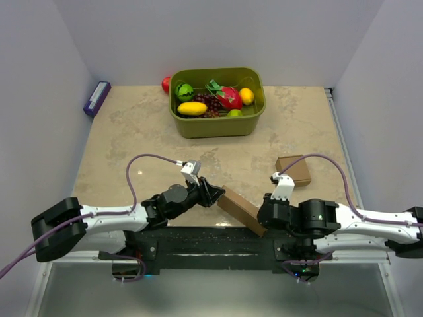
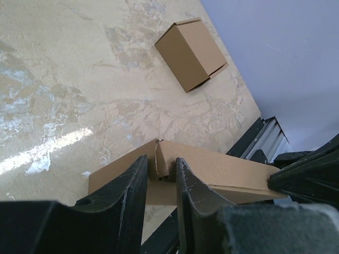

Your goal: Fold the paper box

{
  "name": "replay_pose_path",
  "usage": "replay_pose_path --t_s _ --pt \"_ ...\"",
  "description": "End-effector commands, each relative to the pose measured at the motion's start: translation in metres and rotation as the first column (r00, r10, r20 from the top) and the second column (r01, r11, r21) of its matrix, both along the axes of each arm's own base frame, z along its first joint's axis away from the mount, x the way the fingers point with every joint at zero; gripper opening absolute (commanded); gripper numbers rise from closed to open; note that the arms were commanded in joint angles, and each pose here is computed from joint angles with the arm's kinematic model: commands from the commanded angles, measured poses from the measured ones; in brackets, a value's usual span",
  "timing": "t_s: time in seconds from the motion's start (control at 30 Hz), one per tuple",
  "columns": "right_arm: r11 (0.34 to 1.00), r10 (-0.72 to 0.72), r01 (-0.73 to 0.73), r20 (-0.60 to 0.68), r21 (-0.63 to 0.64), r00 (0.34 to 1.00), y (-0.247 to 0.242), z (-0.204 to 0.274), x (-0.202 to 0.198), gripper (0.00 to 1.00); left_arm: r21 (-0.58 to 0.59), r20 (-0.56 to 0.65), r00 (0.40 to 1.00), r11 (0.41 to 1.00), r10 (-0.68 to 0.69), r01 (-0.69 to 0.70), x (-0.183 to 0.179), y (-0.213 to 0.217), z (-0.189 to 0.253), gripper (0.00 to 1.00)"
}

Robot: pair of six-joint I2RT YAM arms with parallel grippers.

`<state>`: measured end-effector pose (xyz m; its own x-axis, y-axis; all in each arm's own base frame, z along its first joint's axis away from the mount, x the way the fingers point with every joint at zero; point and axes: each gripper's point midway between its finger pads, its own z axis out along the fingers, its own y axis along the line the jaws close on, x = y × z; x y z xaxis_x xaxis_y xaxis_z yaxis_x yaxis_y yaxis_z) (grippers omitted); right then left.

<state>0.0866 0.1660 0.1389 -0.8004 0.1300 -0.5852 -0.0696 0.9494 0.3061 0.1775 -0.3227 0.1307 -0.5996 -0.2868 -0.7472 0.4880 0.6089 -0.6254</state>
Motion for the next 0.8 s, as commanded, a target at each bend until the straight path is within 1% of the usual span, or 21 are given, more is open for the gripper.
replay_pose_path --t_s 0.0,0.03,0.07,0.1,0.13,0.17,0.2,0.27,0.37,0.47,0.5,0.57,0.6,0.7,0.77 --pt "0.994 0.024 -0.030 -0.055 -0.106 0.998 0.000 -0.013 -0.008 0.20 0.323 -0.087 0.996 0.945 -0.019 0.046 -0.021 0.041 -0.084 0.28" --pt "0.994 0.026 -0.029 -0.036 -0.103 0.999 0.003 -0.005 -0.004 0.31 0.322 -0.084 0.996 0.946 -0.020 0.047 -0.022 0.042 -0.085 0.28" --pt "0.992 0.016 -0.015 0.002 -0.123 1.000 0.002 0.003 0.003 0.36 0.323 -0.080 0.997 0.945 -0.023 0.048 -0.022 0.043 -0.085 0.28" --pt "0.995 0.018 -0.016 0.023 -0.102 1.000 0.010 0.021 0.007 0.41 0.322 -0.073 0.997 0.945 -0.029 0.052 -0.023 0.042 -0.084 0.28" --pt "0.992 0.033 -0.027 0.049 -0.120 0.998 0.011 0.028 0.011 0.47 0.322 -0.072 0.997 0.945 -0.032 0.053 -0.023 0.043 -0.084 0.28" --pt "0.992 0.031 -0.021 0.086 -0.126 0.996 0.012 0.036 0.017 0.57 0.321 -0.069 0.997 0.946 -0.033 0.054 -0.023 0.043 -0.083 0.28" --pt "0.994 0.035 -0.024 0.110 -0.107 0.993 0.017 0.050 0.020 0.62 0.322 -0.064 0.997 0.945 -0.037 0.056 -0.023 0.043 -0.083 0.28" --pt "0.991 0.065 -0.047 0.140 -0.125 0.988 0.023 0.058 0.024 0.70 0.323 -0.061 0.997 0.945 -0.041 0.059 -0.023 0.043 -0.082 0.28" --pt "0.987 0.100 -0.077 0.159 -0.144 0.982 0.028 0.065 0.027 0.73 0.323 -0.059 0.997 0.945 -0.042 0.059 -0.023 0.043 -0.082 0.28" --pt "0.980 0.121 -0.096 0.140 -0.175 0.983 0.026 0.059 0.024 0.74 0.322 -0.057 0.998 0.945 -0.041 0.057 -0.023 0.042 -0.081 0.28" --pt "0.971 0.159 -0.128 0.140 -0.204 0.977 0.026 0.056 0.024 0.75 0.325 -0.058 0.997 0.944 -0.041 0.058 -0.023 0.043 -0.082 0.28" --pt "0.955 0.235 -0.212 0.092 -0.207 0.968 0.035 0.046 0.014 0.77 0.323 -0.056 0.998 0.945 -0.040 0.056 -0.023 0.042 -0.080 0.28" --pt "0.939 0.270 -0.245 0.073 -0.243 0.960 0.032 0.038 0.011 0.78 0.325 -0.058 0.997 0.944 -0.041 0.058 -0.023 0.042 -0.081 0.28" --pt "0.912 0.289 -0.261 0.044 -0.317 0.956 0.027 0.020 0.010 0.79 0.326 -0.059 0.998 0.944 -0.037 0.054 -0.023 0.043 -0.080 0.28" --pt "0.906 0.288 -0.250 0.064 -0.343 0.956 0.029 0.019 0.015 0.80 0.327 -0.059 0.998 0.943 -0.037 0.055 -0.023 0.043 -0.081 0.28"
